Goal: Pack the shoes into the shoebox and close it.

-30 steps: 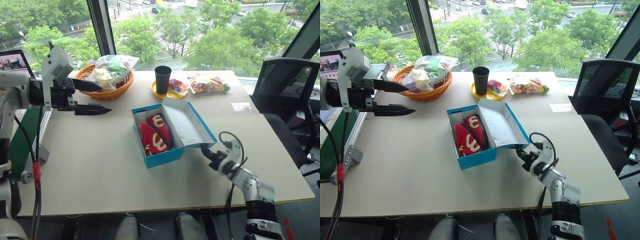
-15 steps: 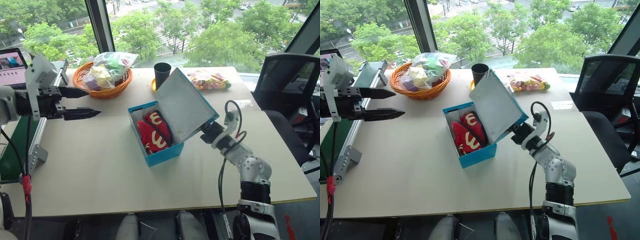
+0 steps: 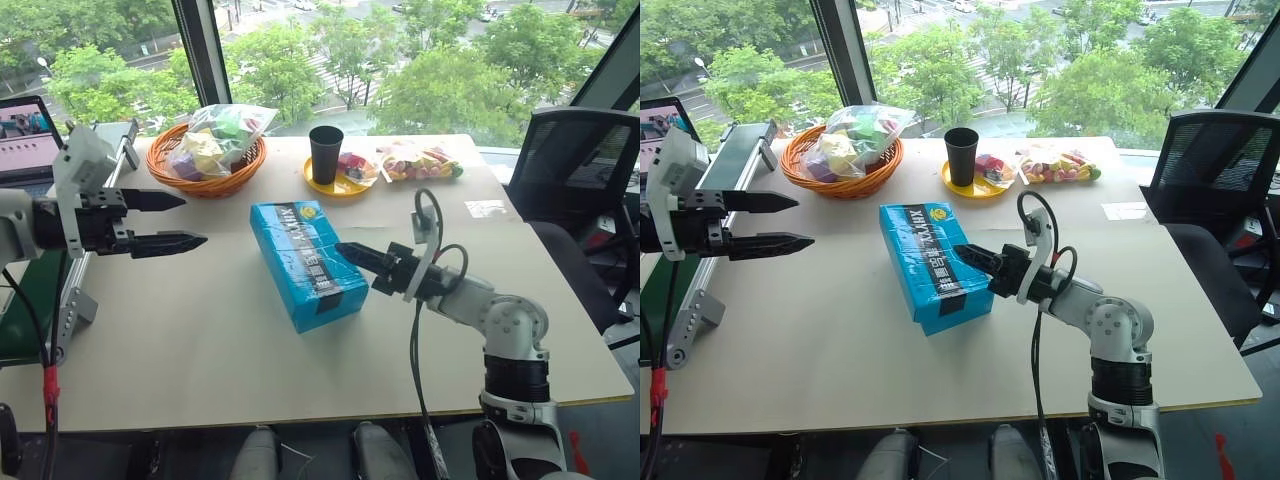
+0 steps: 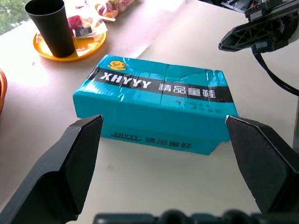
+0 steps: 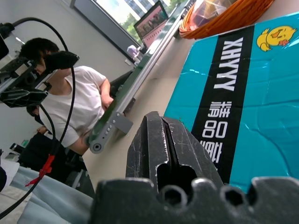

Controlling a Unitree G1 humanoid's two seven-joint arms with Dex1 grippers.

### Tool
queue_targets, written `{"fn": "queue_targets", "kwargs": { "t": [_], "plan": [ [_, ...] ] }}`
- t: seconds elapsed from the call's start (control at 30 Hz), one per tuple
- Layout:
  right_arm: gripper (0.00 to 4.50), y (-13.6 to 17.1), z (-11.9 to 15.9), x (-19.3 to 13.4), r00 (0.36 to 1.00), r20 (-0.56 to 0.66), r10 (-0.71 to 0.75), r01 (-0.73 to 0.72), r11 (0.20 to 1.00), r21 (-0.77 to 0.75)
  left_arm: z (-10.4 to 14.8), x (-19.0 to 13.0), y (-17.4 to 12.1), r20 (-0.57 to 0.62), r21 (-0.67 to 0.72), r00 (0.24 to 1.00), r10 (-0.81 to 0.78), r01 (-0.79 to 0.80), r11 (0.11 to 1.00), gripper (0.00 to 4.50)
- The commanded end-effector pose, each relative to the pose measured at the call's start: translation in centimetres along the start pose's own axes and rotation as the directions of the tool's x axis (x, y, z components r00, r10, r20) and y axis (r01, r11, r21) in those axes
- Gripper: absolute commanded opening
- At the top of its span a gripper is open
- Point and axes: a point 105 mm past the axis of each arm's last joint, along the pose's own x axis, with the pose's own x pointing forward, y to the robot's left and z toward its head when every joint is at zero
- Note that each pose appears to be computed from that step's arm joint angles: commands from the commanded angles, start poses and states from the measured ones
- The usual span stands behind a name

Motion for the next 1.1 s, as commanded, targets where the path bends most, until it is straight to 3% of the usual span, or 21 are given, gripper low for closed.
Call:
{"fn": "queue_targets", "kwargs": {
  "t": [0.03,0.27,0.5,0.67,0.87,0.97,1.1],
  "plan": [
    [0.03,0.0,-0.1,1.7,0.998,-0.056,-0.005,0.002,0.998,-0.069,1.5,-0.8,-0.2,0.032,0.051,0.999,0.019,-0.020,0.999,4.50],
    [0.03,0.9,0.9,6.3,0.993,-0.110,0.039,-0.057,0.986,-0.157,1.4,-0.5,-0.3,0.035,0.053,0.999,0.010,-0.011,0.999,4.50],
    [0.03,-4.8,-5.0,8.5,0.919,-0.335,-0.207,0.058,0.913,-0.404,1.3,-0.2,-0.6,0.035,0.056,0.999,0.006,-0.008,0.998,4.50],
    [0.03,-5.0,-5.7,8.6,0.915,-0.351,-0.198,0.030,0.902,-0.430,1.2,-0.4,-0.6,0.025,0.055,1.000,0.010,-0.011,0.998,4.50],
    [0.03,-2.0,0.0,8.3,0.985,-0.143,-0.095,0.024,0.902,-0.432,1.0,0.0,-0.9,0.030,0.051,1.000,-0.004,0.003,0.999,4.50],
    [0.03,-0.5,2.9,6.5,0.995,-0.069,-0.078,0.027,0.832,-0.553,0.8,0.4,-1.2,0.035,0.044,0.999,-0.026,0.025,0.999,4.50],
    [1.07,-1.0,4.5,1.2,0.976,-0.095,-0.196,0.056,0.648,-0.760,1.0,1.7,0.0,0.102,0.074,0.994,0.051,-0.059,0.995,4.50]
  ]
}}
